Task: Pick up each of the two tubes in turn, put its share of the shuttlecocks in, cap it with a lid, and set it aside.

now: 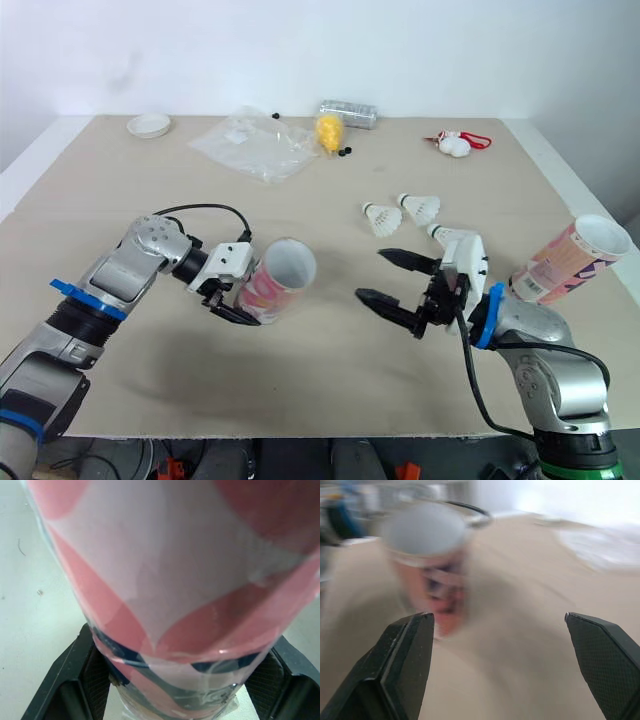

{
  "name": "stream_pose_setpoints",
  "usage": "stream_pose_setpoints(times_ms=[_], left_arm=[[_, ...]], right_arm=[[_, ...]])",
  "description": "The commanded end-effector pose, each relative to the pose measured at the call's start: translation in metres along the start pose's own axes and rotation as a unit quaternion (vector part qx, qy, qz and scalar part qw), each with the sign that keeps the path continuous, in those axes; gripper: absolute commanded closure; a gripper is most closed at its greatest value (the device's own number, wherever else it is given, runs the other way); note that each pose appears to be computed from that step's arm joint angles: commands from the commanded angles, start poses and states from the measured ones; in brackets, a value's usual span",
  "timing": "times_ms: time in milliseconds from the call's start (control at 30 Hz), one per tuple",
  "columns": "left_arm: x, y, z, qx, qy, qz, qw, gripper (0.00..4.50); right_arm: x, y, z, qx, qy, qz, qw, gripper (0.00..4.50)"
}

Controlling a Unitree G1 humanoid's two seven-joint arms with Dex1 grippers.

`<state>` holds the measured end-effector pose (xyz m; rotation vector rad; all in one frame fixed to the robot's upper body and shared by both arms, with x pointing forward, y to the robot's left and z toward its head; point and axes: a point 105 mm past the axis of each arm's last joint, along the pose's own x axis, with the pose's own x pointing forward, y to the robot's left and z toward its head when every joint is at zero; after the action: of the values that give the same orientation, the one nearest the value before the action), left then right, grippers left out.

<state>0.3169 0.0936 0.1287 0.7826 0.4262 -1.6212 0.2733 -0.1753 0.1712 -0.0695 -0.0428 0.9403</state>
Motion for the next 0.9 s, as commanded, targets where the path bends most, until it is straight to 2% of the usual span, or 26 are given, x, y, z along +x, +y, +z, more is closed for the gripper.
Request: stream_pose_setpoints(times_ms=[33, 100, 333, 500, 700, 900], left_arm=[[0.002, -0.003, -0.001, 0.002, 0.023, -0.019, 1.0, 1.2], [0.003, -0.003, 0.002, 0.002, 0.022, -0.022, 1.0, 1.2], [0.003, -0.005, 0.006, -0.008, 0.025, -0.034, 0.999, 1.2], [0.0, -0.005, 0.007, -0.018, 0.024, -0.027, 0.999, 1.2], [-0.005, -0.009, 0.007, -0.045, 0.016, -0.02, 0.999, 1.2], [-0.006, -0.008, 0.005, -0.057, 0.015, 0.0, 0.998, 1.2]], right_arm=[[-0.004, -0.017, 0.004, 0.002, -0.004, -0.074, 0.997, 0.0], [0.004, -0.028, 0.0, 0.014, 0.002, -0.113, 0.993, 0.0], [0.052, -0.038, -0.007, 0.032, 0.014, -0.13, 0.991, 0.0], [0.082, -0.058, -0.018, 0.038, 0.026, -0.168, 0.985, 0.0], [0.088, -0.088, -0.021, 0.031, 0.037, -0.239, 0.97, 0.0], [0.09, -0.09, -0.022, 0.028, 0.038, -0.236, 0.971, 0.0]])
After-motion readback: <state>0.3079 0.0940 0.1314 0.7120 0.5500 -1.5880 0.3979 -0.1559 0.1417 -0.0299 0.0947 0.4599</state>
